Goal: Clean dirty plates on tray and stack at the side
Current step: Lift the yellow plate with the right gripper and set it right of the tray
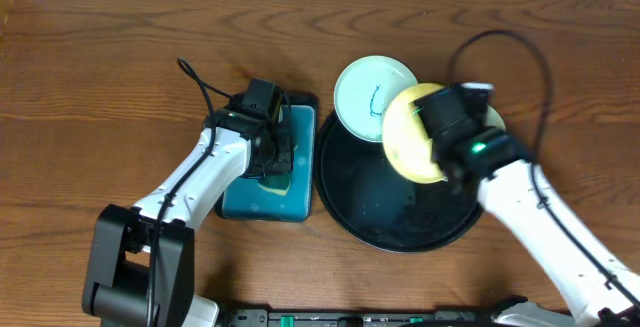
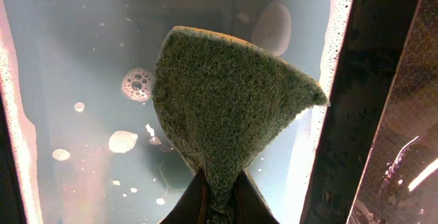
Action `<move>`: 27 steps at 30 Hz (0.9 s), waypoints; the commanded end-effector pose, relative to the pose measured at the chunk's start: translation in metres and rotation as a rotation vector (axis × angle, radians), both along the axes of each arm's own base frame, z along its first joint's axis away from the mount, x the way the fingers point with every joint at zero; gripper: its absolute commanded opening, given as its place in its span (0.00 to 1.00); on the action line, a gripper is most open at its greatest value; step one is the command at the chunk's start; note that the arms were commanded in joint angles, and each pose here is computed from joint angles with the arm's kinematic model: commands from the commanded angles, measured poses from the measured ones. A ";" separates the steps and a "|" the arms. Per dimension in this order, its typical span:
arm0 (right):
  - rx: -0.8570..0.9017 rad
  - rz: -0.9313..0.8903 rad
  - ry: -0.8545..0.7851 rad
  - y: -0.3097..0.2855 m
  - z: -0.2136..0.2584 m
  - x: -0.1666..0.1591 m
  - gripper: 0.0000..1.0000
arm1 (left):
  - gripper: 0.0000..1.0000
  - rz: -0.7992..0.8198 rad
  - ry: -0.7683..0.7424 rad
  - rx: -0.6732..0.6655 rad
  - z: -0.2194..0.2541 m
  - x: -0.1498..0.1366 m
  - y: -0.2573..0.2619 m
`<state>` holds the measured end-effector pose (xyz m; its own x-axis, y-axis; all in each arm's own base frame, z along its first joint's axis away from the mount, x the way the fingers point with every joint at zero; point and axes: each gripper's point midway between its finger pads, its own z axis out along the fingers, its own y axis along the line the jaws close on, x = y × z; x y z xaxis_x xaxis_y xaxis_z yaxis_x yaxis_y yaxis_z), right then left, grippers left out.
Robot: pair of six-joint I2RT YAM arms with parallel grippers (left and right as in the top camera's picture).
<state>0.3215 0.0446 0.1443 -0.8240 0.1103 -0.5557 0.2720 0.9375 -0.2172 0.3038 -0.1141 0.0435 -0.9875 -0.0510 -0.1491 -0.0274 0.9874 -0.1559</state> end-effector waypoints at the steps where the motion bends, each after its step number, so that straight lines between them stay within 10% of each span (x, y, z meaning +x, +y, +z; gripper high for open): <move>1: 0.301 -0.097 0.013 -0.009 -0.003 0.010 0.01 | 0.08 -0.004 0.017 0.014 -0.005 -0.004 0.004; 11: 0.649 -0.454 -0.069 -0.126 -0.002 0.007 0.01 | 0.08 -0.004 0.022 0.015 -0.007 -0.006 0.004; 27: 0.559 -0.934 -0.103 -0.249 -0.050 -0.084 0.01 | 0.08 -0.004 0.023 0.015 -0.007 -0.006 0.005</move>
